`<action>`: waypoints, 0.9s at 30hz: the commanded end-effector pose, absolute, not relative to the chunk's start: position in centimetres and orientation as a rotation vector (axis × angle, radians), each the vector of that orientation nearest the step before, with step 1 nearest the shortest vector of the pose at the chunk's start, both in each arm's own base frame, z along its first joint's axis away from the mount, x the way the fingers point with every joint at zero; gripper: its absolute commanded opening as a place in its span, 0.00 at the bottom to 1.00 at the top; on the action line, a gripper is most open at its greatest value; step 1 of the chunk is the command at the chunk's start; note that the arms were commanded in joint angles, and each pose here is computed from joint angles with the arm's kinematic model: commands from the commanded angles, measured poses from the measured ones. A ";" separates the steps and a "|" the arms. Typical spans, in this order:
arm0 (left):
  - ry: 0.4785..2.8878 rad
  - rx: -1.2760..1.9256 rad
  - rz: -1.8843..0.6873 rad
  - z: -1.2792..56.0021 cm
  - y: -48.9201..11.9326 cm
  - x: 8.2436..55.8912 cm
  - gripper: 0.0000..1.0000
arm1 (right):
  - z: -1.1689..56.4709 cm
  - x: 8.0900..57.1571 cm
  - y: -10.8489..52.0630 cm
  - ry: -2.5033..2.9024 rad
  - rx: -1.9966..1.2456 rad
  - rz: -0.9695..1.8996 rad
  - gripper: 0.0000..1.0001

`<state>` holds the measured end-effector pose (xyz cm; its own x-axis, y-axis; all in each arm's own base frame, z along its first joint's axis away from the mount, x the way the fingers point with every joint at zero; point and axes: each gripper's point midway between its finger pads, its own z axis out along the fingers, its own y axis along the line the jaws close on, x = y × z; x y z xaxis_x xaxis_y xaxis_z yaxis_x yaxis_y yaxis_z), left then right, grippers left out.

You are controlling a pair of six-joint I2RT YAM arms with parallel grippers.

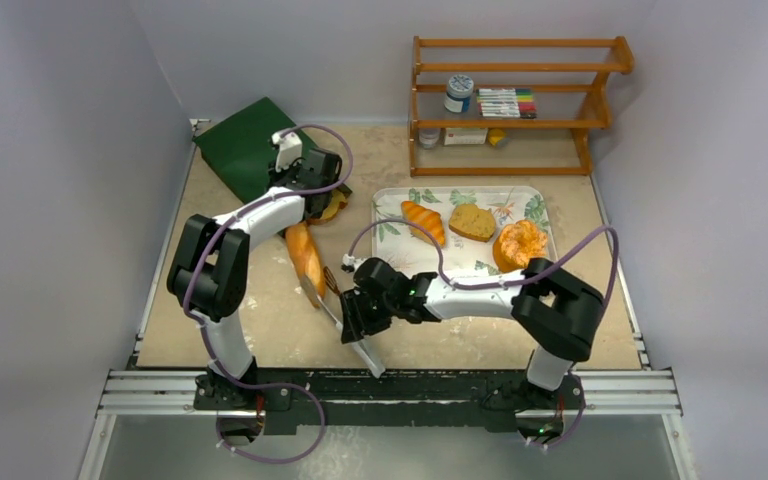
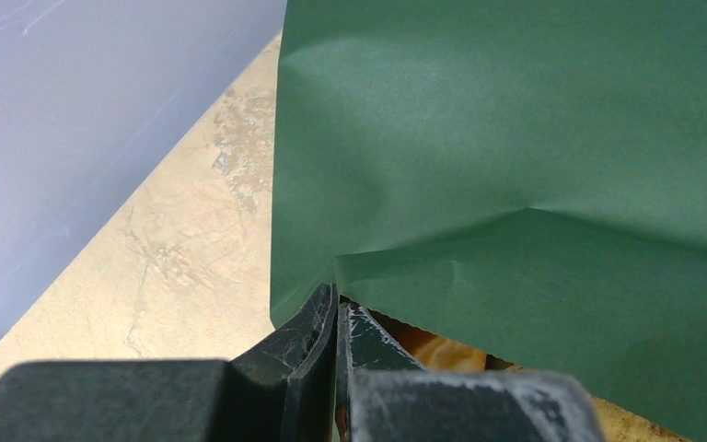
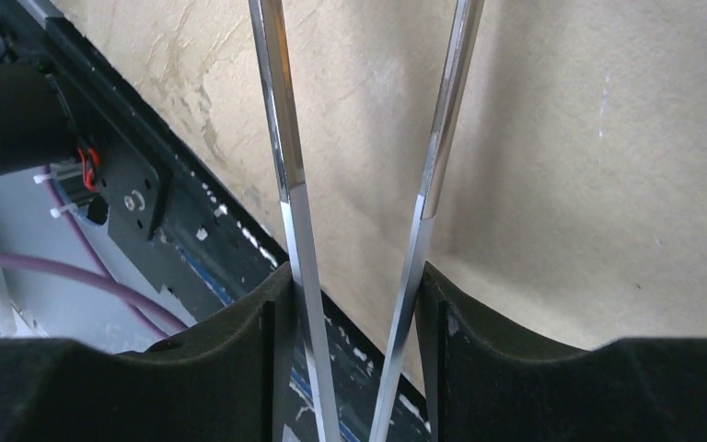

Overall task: Take the fake bread out of the paper bag
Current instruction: Pick up the fake bread from the center of the board.

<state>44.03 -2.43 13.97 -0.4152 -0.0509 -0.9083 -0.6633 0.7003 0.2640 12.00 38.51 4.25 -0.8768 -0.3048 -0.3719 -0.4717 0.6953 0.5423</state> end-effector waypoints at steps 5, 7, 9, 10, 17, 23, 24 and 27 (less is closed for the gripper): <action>1.861 -0.613 0.687 14.5 -2.4 44.2 0.00 | 6.1 15.2 42.3 2.591 -0.530 0.901 0.50; 1.862 -0.617 0.678 14.4 -2.4 44.1 0.00 | 5.8 15.9 42.8 2.599 -0.534 0.856 0.50; 1.865 -0.620 0.671 14.2 -2.4 43.9 0.00 | 5.6 16.8 43.4 2.601 -0.542 0.803 0.50; 1.867 -0.621 0.671 14.1 -2.3 43.8 0.00 | 5.3 17.1 43.9 2.611 -0.553 0.784 0.50; 1.879 -0.613 0.661 13.5 -2.4 43.6 0.00 | 4.4 17.9 44.3 2.642 -0.551 0.701 0.39; 1.879 -0.613 0.661 13.5 -2.3 44.2 0.00 | 6.4 18.1 43.2 2.611 -0.533 0.673 0.19; 1.877 -0.615 0.663 13.6 -2.3 44.3 0.00 | 7.0 18.2 42.9 2.598 -0.526 0.673 0.17; 1.870 -0.630 0.667 13.8 -2.0 44.7 0.00 | 8.7 18.2 42.2 2.571 -0.523 0.670 0.15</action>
<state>43.09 -2.13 11.68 -0.4396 -0.0715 -0.8953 -0.6509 0.7123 0.2627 17.01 42.80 3.58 -0.8717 -0.2935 -0.3924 -0.4413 0.8182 0.3685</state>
